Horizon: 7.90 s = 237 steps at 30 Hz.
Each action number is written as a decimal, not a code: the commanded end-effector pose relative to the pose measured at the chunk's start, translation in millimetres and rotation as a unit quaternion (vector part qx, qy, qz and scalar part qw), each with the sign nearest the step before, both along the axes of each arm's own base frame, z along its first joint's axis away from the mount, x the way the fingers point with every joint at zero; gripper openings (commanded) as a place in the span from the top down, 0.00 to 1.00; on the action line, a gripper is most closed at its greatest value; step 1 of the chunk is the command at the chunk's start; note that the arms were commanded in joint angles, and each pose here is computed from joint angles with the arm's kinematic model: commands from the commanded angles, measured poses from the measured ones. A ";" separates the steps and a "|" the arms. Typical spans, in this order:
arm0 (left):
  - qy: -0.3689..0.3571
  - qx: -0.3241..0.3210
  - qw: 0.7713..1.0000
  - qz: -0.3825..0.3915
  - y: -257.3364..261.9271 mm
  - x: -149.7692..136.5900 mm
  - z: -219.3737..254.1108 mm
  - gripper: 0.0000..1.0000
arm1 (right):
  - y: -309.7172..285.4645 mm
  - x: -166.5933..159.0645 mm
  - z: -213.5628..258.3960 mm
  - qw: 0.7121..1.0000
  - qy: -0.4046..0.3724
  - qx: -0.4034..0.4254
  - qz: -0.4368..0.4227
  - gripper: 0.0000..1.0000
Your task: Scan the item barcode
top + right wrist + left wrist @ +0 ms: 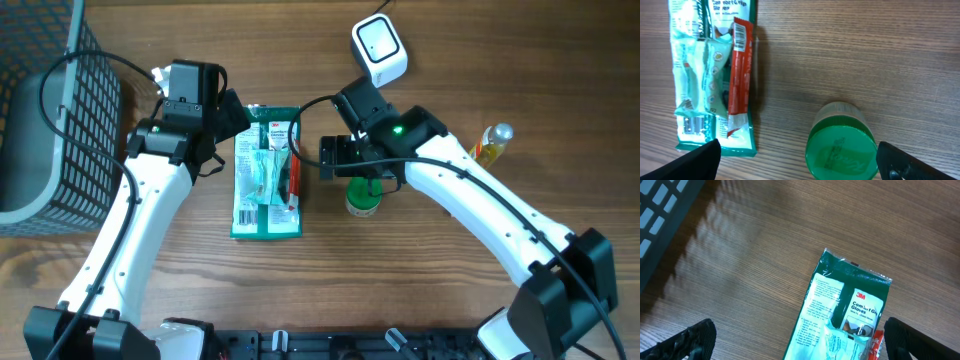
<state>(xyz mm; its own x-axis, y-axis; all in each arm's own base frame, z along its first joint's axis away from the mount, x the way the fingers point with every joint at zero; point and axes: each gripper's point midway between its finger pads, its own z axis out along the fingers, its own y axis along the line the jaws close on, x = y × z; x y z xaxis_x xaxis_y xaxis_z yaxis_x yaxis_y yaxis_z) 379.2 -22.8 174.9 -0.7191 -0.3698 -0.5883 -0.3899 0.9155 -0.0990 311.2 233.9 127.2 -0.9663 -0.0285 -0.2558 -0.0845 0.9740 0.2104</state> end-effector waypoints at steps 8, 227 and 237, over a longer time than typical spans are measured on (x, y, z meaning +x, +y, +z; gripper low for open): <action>0.004 0.004 1.000 -0.004 1.4 0.3 -2.4 0.00 | -36.7 -4.8 -38.6 0.986 0.040 -0.093 -0.135 0.01; 0.004 0.004 1.000 -0.004 1.4 0.3 -2.4 0.00 | -46.9 -27.2 -103.6 0.987 0.075 -0.140 0.002 0.09; 0.004 0.004 1.000 -0.005 1.4 0.3 -2.4 0.00 | -46.7 -26.8 -103.5 0.987 0.074 -0.140 0.001 0.01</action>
